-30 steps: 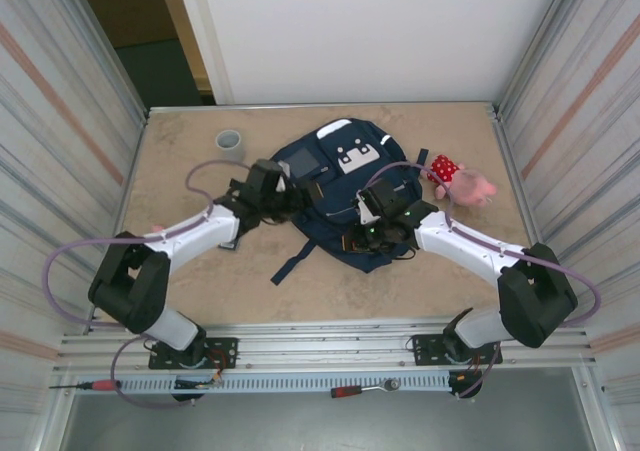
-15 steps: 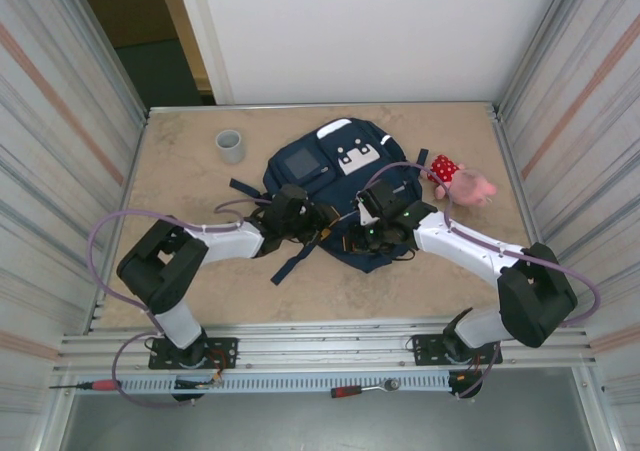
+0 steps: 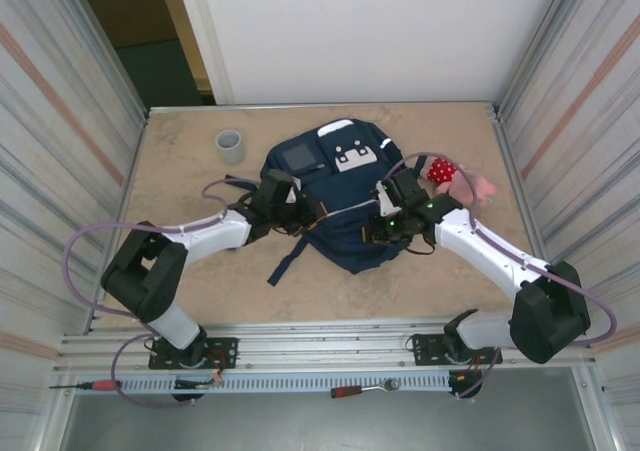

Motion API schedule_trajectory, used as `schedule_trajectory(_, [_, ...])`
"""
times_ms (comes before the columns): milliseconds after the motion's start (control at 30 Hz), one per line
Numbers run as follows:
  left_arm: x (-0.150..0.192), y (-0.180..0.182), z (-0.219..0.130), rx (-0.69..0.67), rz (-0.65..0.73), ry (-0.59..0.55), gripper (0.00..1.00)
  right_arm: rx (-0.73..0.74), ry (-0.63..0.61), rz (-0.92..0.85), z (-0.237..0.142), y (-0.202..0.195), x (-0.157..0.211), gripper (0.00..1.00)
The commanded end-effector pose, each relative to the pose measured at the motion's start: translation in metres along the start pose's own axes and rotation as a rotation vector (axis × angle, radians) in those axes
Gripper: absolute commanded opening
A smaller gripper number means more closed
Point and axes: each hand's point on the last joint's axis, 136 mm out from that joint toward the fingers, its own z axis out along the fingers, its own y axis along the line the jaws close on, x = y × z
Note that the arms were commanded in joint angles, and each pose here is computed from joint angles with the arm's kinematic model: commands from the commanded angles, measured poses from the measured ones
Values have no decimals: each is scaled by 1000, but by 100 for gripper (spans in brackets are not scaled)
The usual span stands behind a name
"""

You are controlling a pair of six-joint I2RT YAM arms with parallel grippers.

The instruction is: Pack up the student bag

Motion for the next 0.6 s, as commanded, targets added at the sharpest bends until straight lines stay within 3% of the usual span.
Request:
schedule_trajectory(0, [-9,30,-16,-129,70,-3,0,112,45,-6,-7,-23,14,0])
schedule_trajectory(133, [-16,25,-21,-110,77,-17,0,74,39,-46,-6,-7,15,0])
schedule_trajectory(367, [-33,41,-44,-170,146,-36,0,49,18,66,-6,-34,14,0])
schedule_trajectory(567, [-76,50,-66,-239,250,-92,0,-90,19,12,4,18,23,0])
